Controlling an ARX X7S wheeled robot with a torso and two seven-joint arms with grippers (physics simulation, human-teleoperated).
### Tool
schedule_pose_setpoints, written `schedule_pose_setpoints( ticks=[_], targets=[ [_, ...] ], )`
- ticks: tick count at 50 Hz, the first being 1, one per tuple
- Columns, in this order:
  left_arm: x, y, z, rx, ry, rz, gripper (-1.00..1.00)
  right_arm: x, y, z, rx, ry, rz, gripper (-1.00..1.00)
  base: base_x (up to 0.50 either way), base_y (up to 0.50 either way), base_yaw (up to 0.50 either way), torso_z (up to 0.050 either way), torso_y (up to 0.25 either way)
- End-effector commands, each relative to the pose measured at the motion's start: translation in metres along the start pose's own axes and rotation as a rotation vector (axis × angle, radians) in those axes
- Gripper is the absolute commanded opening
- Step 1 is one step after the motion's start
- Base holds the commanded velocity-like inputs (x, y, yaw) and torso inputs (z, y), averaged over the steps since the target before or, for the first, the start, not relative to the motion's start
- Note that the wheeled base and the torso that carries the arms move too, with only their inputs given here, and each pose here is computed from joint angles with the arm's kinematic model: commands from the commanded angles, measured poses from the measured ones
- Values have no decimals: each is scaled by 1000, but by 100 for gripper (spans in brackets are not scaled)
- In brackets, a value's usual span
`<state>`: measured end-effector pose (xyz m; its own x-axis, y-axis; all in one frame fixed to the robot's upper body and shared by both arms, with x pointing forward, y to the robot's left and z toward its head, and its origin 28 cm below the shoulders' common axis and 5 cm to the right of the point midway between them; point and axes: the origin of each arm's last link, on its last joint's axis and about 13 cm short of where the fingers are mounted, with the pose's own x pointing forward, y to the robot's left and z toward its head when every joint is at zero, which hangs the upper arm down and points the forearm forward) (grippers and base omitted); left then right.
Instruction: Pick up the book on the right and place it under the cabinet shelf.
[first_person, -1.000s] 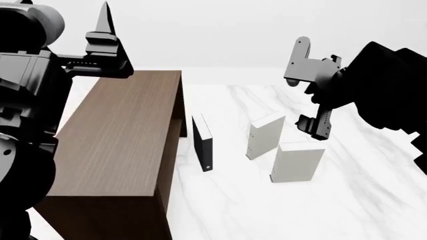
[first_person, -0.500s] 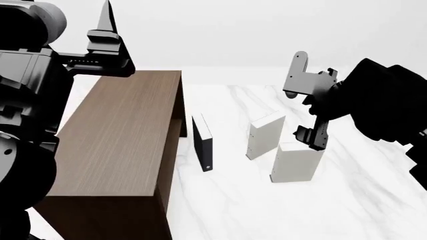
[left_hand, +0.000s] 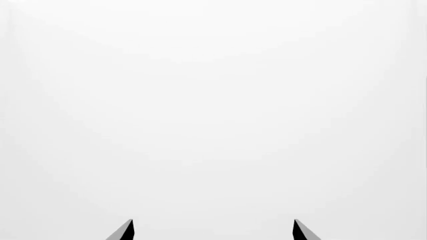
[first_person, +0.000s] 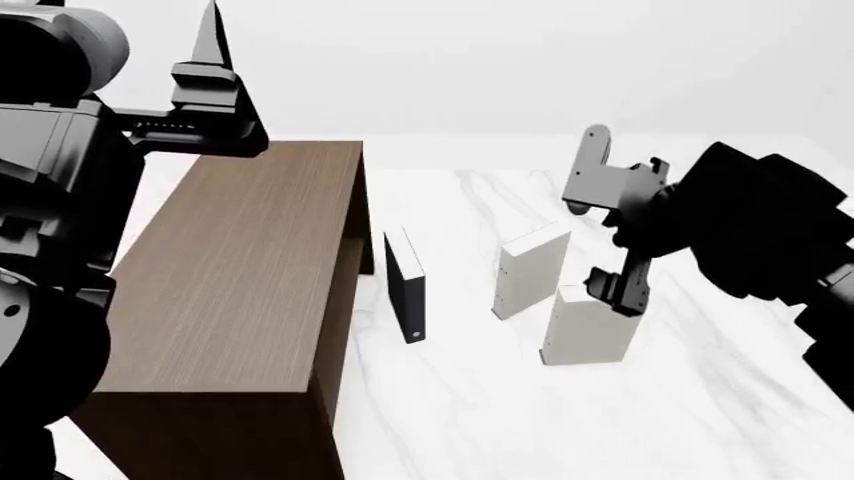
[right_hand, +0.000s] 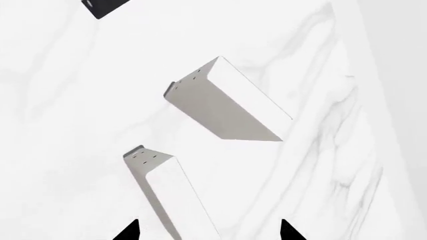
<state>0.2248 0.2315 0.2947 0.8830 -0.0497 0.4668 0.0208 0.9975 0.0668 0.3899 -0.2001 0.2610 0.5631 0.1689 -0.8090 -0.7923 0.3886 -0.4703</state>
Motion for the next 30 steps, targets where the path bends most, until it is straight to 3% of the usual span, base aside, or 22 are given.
schedule_pose_setpoints(
  ticks=[1,30],
  targets=[
    [-1,-1,1,1,-3,-3,100,7,4,-5,17,18,4,100,0,0,0,0,0],
    [-1,-2,2,5,-2,-14,100,26,11,-12,7,17,39,100,0,0,0,0,0]
  ],
)
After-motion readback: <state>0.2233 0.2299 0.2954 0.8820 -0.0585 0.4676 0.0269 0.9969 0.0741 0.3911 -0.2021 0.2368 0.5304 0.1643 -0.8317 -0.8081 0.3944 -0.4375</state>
